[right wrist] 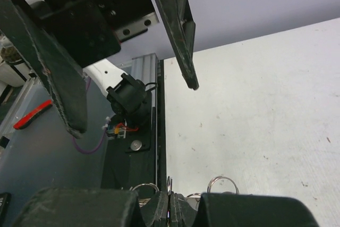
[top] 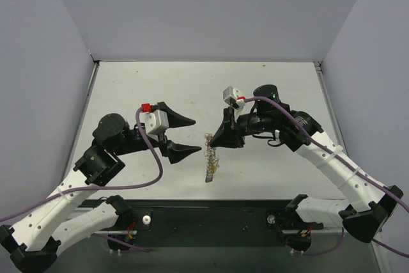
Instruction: Put the keys on the keyring
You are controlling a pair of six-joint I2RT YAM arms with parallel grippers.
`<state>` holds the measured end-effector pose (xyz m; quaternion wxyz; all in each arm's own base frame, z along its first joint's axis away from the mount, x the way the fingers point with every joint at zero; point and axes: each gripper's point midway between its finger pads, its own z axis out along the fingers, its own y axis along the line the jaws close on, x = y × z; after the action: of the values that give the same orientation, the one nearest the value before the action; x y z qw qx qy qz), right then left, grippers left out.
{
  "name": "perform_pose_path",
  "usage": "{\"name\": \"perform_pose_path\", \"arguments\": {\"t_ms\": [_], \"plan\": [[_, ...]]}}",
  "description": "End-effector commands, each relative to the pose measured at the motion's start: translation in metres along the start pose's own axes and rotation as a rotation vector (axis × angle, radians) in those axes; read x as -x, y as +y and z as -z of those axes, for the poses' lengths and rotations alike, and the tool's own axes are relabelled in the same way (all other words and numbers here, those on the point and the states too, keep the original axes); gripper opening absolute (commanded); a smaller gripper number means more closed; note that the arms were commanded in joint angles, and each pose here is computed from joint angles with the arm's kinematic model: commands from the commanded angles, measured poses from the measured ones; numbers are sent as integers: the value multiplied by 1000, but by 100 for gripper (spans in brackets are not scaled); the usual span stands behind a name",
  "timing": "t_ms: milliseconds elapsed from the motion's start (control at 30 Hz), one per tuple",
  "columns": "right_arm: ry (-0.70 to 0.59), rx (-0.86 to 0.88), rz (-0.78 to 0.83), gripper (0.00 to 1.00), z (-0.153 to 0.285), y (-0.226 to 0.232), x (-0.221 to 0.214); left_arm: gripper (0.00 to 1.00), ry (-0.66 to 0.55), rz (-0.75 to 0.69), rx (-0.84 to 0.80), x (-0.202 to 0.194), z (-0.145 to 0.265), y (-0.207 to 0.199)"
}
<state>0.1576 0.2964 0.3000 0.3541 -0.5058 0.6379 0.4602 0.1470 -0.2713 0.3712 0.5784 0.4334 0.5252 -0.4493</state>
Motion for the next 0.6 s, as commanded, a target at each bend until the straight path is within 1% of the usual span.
{"name": "perform_pose_path", "arguments": {"t_ms": [0,33,67,100,267,400,533,567], "plan": [[5,-19,74,0,6,0,19,85,164,34,14,-12,2,4],[13,-20,76,0,6,-1,18,85,189,37,9,-14,2,5],[31,-19,67,0,6,0,15,84,190,30,-5,-5,1,3],[40,-20,69,0,4,-1,16,84,258,69,-16,-20,0,3],[132,-36,70,0,-1,-5,4,79,385,108,-90,-38,-2,-2],[190,-47,62,0,-4,-8,-5,74,441,123,-143,-48,-5,-5],[203,-53,65,0,-3,-9,-7,69,464,123,-181,-51,-8,-6],[204,-50,66,0,-2,-7,-7,66,475,131,-194,-54,-7,-9]]}}
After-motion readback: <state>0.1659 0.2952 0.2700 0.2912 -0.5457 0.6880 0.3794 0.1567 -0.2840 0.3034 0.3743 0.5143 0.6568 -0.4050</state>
